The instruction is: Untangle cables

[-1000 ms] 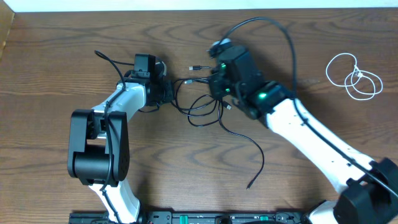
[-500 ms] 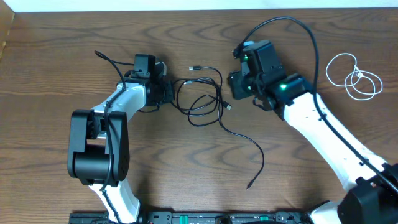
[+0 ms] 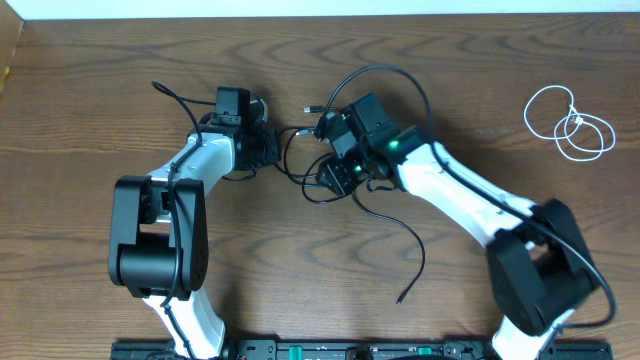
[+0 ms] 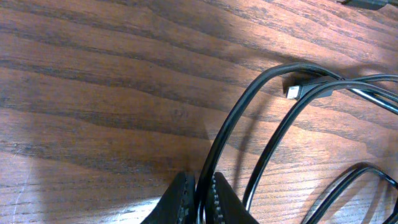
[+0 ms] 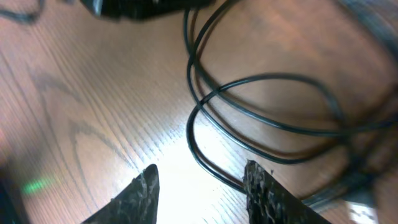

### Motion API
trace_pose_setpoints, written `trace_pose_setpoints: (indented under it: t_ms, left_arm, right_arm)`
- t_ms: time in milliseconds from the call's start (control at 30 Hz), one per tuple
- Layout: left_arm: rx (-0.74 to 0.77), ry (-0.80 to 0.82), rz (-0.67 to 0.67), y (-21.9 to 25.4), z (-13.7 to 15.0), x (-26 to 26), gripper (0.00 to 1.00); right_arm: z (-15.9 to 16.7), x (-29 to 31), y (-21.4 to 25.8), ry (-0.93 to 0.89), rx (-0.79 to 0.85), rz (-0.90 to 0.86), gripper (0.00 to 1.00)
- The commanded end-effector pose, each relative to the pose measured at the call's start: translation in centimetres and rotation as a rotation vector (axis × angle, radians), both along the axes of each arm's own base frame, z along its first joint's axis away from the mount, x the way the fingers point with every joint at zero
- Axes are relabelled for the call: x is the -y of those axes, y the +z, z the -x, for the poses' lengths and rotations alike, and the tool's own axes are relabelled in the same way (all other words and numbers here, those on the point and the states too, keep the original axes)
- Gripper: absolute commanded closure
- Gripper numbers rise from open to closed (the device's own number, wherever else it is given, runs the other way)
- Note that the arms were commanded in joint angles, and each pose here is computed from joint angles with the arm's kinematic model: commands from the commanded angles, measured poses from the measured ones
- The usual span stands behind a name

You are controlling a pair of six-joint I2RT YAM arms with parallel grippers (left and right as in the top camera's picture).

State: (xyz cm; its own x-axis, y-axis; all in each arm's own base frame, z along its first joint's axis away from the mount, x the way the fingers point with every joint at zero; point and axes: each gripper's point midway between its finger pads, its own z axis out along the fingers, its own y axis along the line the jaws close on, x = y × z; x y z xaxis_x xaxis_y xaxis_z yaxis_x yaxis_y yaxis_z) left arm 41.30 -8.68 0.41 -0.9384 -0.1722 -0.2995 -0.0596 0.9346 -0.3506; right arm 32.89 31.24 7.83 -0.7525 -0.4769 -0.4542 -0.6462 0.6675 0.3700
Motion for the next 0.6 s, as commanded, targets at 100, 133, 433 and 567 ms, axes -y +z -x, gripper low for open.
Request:
trace_pose_setpoints:
  t_ms: [100,133,433,567]
  left_arm:
    - [-0.018,0.004,-0.014,-0.6,0.5,-0.3,0.89]
    - [-0.018,0.004,-0.014,-0.6,0.5,-0.3,0.89]
    - [-0.018,0.004,-0.014,-0.6,0.5,-0.3,0.89]
    - [-0.018,0.004,-0.014,-0.6,0.5,-0.3,0.89]
  right_arm:
    - [0.5,-1.0,-2.0,0.066,-0.039,-0.027,0.57]
    - [0.3,-1.4,-2.6,0.069,-0.043,-0.036,0.57]
    - [0.6,-3.9,-6.0,0.088,-0.063,-0.064,0.57]
    - [1.0,-5.1,-5.9,0.09,-0.059,-0.084,0.56]
